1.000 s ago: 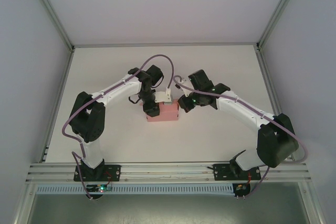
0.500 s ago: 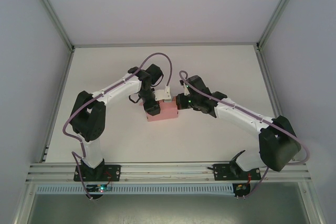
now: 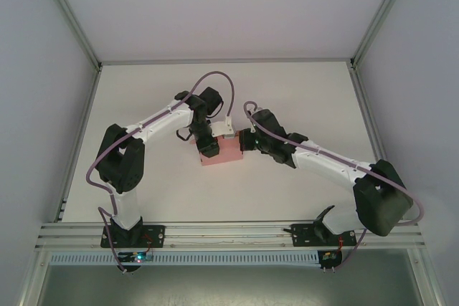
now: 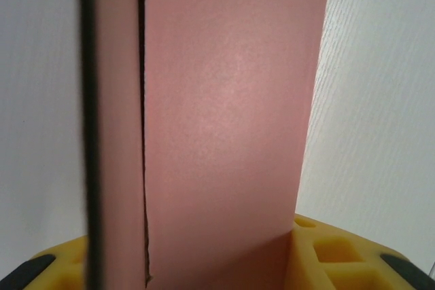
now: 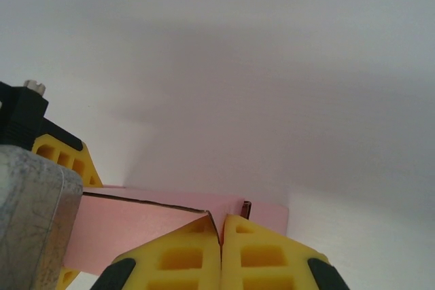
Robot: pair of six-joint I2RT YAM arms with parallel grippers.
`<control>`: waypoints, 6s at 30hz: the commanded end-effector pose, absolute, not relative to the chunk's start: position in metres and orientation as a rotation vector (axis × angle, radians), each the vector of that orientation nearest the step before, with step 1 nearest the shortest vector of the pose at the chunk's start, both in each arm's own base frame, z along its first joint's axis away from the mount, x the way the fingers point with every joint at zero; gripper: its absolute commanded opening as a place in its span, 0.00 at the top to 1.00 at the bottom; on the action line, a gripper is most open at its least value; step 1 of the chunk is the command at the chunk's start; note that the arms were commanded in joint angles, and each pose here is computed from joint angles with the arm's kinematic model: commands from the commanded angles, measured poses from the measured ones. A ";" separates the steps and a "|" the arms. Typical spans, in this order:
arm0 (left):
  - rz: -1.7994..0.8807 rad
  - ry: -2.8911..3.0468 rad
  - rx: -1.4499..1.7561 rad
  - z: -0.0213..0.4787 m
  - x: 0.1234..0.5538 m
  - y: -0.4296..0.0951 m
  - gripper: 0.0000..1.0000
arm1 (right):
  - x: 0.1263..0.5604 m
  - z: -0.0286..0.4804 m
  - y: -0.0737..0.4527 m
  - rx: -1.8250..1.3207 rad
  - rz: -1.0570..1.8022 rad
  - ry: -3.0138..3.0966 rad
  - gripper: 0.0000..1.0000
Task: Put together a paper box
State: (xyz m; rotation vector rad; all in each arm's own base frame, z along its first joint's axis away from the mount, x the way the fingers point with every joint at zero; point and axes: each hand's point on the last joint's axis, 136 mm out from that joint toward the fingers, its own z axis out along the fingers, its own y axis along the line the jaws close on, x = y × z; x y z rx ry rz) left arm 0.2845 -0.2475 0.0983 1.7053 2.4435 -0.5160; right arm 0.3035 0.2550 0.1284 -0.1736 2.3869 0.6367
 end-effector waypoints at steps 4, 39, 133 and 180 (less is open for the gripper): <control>-0.498 2.394 1.649 0.090 0.308 -0.262 0.58 | 0.280 0.100 0.264 -0.369 0.625 2.320 1.00; -0.178 2.357 1.205 0.175 0.314 -0.215 0.16 | 0.285 0.095 0.259 -0.266 0.372 2.343 1.00; -0.469 2.781 0.046 0.098 0.285 -0.177 1.00 | 0.276 0.072 0.263 -0.427 0.260 2.306 1.00; -0.371 2.380 0.138 0.097 0.254 -0.174 1.00 | 0.276 0.123 0.268 -0.054 0.701 2.351 0.07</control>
